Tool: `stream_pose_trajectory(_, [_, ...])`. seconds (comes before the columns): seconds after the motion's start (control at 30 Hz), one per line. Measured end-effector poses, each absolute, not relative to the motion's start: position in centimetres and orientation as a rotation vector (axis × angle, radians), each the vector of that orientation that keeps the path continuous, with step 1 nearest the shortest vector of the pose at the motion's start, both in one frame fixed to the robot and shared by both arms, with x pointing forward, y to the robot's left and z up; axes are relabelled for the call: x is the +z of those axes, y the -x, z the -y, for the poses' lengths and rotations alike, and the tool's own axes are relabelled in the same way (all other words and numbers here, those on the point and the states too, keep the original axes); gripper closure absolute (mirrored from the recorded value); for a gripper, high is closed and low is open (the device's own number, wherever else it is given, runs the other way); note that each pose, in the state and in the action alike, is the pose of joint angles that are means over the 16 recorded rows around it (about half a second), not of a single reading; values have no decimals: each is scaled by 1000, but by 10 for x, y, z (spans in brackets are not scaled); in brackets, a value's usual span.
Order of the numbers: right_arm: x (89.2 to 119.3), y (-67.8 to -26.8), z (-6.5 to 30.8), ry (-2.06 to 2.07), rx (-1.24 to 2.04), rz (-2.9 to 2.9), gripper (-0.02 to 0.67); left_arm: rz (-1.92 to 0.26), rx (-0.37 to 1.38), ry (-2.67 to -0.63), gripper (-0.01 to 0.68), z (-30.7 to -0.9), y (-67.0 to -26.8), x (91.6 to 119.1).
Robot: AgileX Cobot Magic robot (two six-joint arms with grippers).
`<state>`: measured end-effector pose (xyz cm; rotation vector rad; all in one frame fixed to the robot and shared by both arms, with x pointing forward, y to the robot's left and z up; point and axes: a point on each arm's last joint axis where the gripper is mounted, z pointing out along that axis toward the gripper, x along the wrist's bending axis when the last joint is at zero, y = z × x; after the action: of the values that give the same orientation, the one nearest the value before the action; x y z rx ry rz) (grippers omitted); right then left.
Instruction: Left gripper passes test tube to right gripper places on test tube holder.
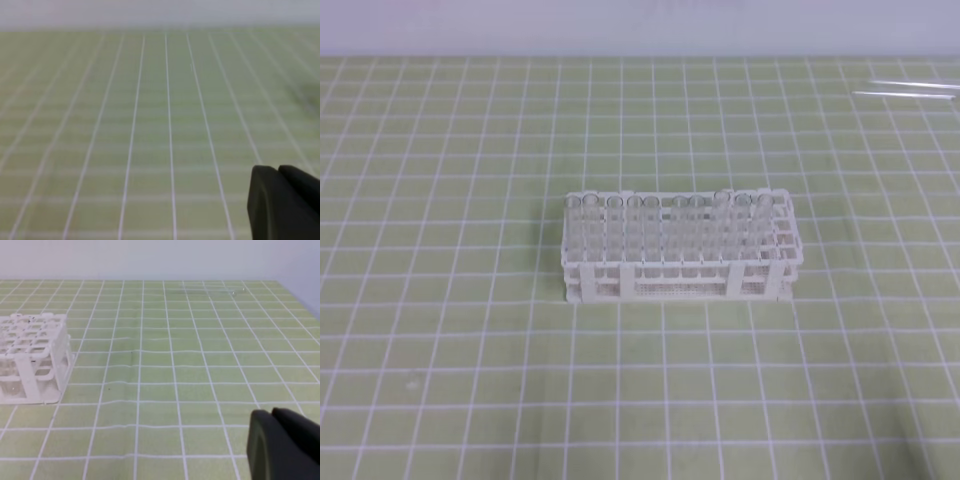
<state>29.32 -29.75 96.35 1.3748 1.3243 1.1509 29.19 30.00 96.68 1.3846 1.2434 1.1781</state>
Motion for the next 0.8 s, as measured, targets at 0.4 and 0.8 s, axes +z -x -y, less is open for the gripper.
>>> stream_pose_trajectory(0.4, [963,-293,298,-1375,1151,-1324,665,-1305,1130,-1453,673,-300,-292,957])
stream_pose_trajectory(0.8, [963,-293,298,-1374,1150,-1325,665,-1301,1133,-1449,673,-300,-292,957])
